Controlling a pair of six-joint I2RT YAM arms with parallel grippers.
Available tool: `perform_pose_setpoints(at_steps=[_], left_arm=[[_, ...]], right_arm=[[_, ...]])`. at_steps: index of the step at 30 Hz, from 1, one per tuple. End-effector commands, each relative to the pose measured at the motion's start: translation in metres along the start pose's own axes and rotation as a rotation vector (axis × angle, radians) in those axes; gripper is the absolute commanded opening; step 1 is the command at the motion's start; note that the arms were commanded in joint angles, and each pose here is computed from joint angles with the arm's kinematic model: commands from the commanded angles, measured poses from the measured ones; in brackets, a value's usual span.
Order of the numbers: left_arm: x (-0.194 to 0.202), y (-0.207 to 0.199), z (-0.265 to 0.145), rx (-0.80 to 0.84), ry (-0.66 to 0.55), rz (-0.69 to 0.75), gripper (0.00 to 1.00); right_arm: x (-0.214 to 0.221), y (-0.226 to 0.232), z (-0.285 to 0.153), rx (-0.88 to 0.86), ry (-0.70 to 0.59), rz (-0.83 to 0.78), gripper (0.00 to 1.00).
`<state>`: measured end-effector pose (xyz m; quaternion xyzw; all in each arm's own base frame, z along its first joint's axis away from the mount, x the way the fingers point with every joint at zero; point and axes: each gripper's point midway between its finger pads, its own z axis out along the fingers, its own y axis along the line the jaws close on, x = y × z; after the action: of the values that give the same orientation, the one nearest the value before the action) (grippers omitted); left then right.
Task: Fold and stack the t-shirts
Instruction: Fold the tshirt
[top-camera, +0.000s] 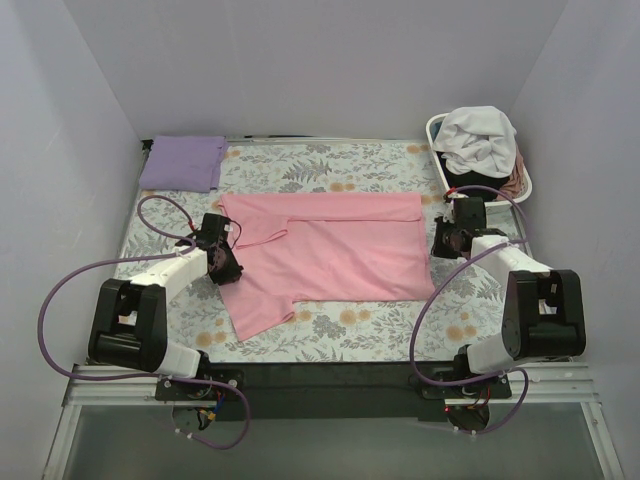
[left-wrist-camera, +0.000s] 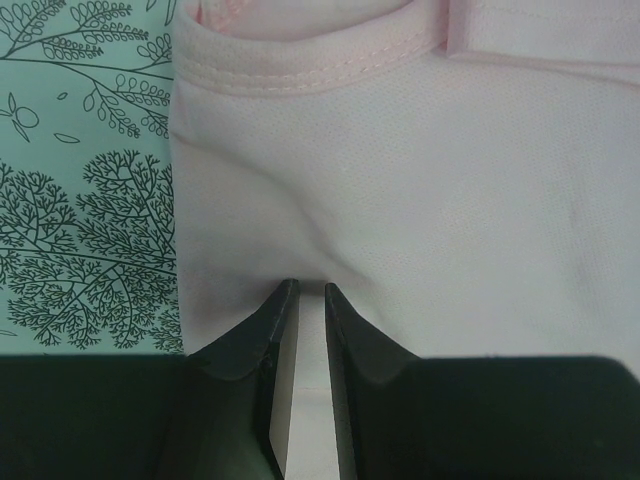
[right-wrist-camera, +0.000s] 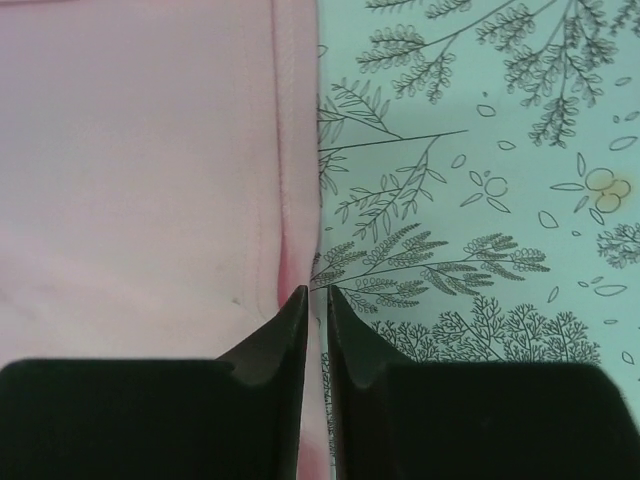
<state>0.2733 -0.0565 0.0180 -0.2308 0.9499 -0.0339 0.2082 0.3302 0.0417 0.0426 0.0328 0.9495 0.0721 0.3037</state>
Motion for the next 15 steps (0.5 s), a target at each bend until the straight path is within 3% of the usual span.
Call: perform_pose_setpoints(at_steps=[1, 4, 15], left_arm=[[-0.004, 0.010, 0.002, -0.048, -0.014, -0.001, 0.16], [-0.004, 0.009, 0.001, -0.045, -0.014, 0.003, 0.16], [-0.004, 0.009, 0.002, -0.044, -0.013, 0.003, 0.16]], right_arm=[[-0.021, 0.025, -0.008, -0.130, -0.066, -0.004, 0.20], [-0.025, 0.029, -0.008, -0.149, -0.073, 0.004, 0.28], [-0.004, 0.036, 0.012, -0.194, 0.015, 0.065, 0.29]])
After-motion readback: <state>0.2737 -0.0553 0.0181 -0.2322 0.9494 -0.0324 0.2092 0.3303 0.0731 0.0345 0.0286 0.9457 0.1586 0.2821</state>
